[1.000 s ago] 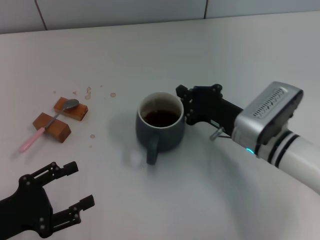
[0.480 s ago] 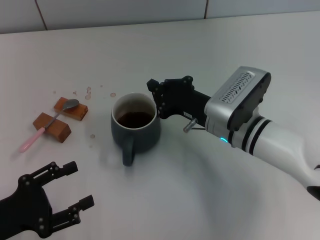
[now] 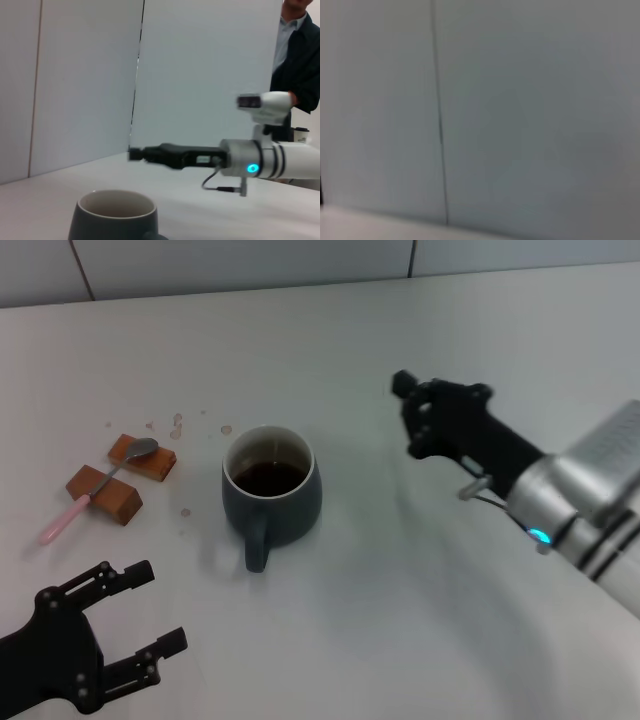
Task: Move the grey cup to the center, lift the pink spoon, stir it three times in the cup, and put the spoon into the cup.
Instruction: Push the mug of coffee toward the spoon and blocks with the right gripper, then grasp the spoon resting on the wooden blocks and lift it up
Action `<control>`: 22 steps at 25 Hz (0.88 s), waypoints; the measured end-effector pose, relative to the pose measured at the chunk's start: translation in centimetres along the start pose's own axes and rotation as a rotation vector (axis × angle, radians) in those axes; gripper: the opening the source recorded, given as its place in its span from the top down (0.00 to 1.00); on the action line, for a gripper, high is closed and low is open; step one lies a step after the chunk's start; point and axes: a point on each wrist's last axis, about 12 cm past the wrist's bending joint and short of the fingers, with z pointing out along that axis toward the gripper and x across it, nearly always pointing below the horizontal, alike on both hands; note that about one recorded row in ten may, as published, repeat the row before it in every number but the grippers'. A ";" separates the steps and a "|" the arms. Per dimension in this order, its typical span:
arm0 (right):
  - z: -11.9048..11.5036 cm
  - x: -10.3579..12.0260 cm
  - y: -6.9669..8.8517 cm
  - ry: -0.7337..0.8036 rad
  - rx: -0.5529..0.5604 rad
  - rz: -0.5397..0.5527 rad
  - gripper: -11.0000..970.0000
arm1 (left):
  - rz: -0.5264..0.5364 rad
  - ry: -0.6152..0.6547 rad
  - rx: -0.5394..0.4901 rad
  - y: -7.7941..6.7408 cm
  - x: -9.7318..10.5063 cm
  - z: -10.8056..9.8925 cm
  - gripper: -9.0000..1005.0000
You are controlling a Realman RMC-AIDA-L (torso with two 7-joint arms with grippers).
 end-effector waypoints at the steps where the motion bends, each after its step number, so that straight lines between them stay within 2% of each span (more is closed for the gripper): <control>1: 0.0 0.0 0.0 0.000 0.000 0.000 0.98 | 0.000 0.000 -0.001 0.0 0.0 0.0 0.22; 4: -2.4 -0.4 -0.5 -0.069 -0.043 0.032 0.98 | 0.000 0.000 -0.001 0.0 0.0 0.0 0.22; 5: -4.1 -0.5 -0.8 -0.088 -0.091 0.033 0.98 | 0.000 -0.001 -0.001 0.0 0.0 0.1 0.22; 6: -4.1 -0.5 -0.8 -0.088 -0.091 0.033 0.98 | 0.000 -0.001 -0.001 0.0 0.0 0.1 0.22; 8: -5.5 -0.5 -1.0 -0.089 -0.141 0.032 0.98 | -0.001 -0.003 -0.002 0.0 0.1 0.2 0.22; 10: -8.0 -0.5 -1.3 -0.064 -0.222 0.032 0.98 | -0.001 -0.005 -0.002 -0.1 0.1 0.3 0.22; 11: -8.0 -0.5 -1.3 -0.064 -0.222 0.032 0.98 | -0.001 -0.005 -0.002 -0.1 0.1 0.3 0.22; 15: -10.8 -0.3 -1.6 0.019 -0.318 0.037 0.98 | -0.001 -0.007 0.001 -0.1 0.1 0.3 0.22; 22: -12.2 0.7 -1.3 0.148 -0.412 0.027 0.98 | -0.004 -0.008 0.006 -0.2 0.2 0.5 0.22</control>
